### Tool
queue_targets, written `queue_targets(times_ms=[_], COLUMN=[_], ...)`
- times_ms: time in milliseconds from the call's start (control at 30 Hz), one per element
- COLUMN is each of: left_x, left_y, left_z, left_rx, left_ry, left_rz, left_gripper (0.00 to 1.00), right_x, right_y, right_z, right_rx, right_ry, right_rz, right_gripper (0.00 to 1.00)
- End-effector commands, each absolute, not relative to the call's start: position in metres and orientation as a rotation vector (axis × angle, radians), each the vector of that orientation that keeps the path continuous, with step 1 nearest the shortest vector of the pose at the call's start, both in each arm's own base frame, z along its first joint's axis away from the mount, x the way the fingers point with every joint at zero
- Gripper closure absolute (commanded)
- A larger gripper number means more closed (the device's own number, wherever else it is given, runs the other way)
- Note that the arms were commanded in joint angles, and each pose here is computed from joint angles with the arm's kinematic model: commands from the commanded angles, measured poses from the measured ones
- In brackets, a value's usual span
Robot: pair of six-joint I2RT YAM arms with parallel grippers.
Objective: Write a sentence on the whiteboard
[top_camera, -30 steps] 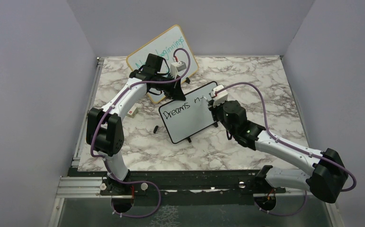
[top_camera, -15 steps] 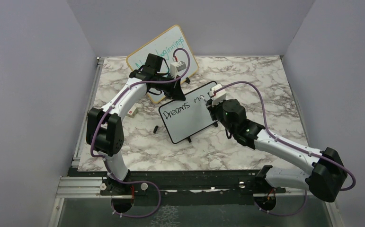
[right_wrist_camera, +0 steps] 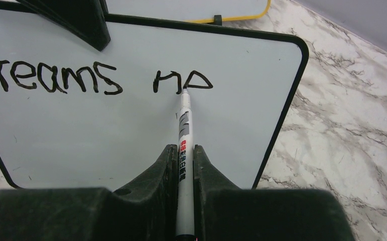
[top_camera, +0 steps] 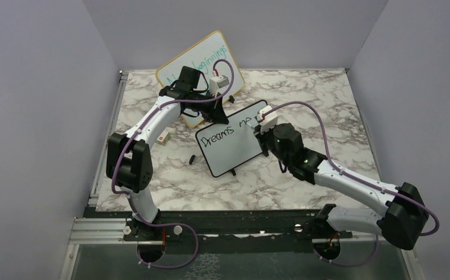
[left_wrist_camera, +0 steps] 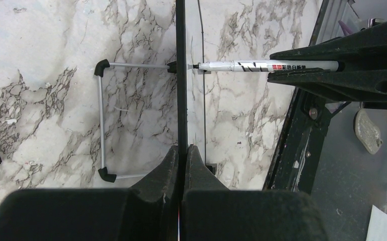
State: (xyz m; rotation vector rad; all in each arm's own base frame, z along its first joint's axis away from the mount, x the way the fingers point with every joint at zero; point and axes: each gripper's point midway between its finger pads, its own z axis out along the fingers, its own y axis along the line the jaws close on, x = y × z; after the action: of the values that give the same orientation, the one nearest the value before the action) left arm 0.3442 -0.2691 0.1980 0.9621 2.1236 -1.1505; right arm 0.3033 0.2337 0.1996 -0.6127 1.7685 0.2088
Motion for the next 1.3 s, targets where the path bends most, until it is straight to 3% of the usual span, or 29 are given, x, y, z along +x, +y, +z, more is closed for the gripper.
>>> queue_targets(times_ms=[0,1267], left_x=[0.339,0.345], left_y=[-0.262,-0.259], left_z=[0.185,0.159], left_rx=[0.971,0.95], left_ry=[2.17,2.247], left_rz=[-1.118,-1.088], left_gripper=[1.0,1.0], right_x=[0.297,0.313], right_y=[0.228,0.209], right_z=[0.188,0.211], right_rx=[-0.627,-0.471], right_ry=[1.816,1.735], right_rz=[0.189,0.142], right_gripper=[1.0,1.0])
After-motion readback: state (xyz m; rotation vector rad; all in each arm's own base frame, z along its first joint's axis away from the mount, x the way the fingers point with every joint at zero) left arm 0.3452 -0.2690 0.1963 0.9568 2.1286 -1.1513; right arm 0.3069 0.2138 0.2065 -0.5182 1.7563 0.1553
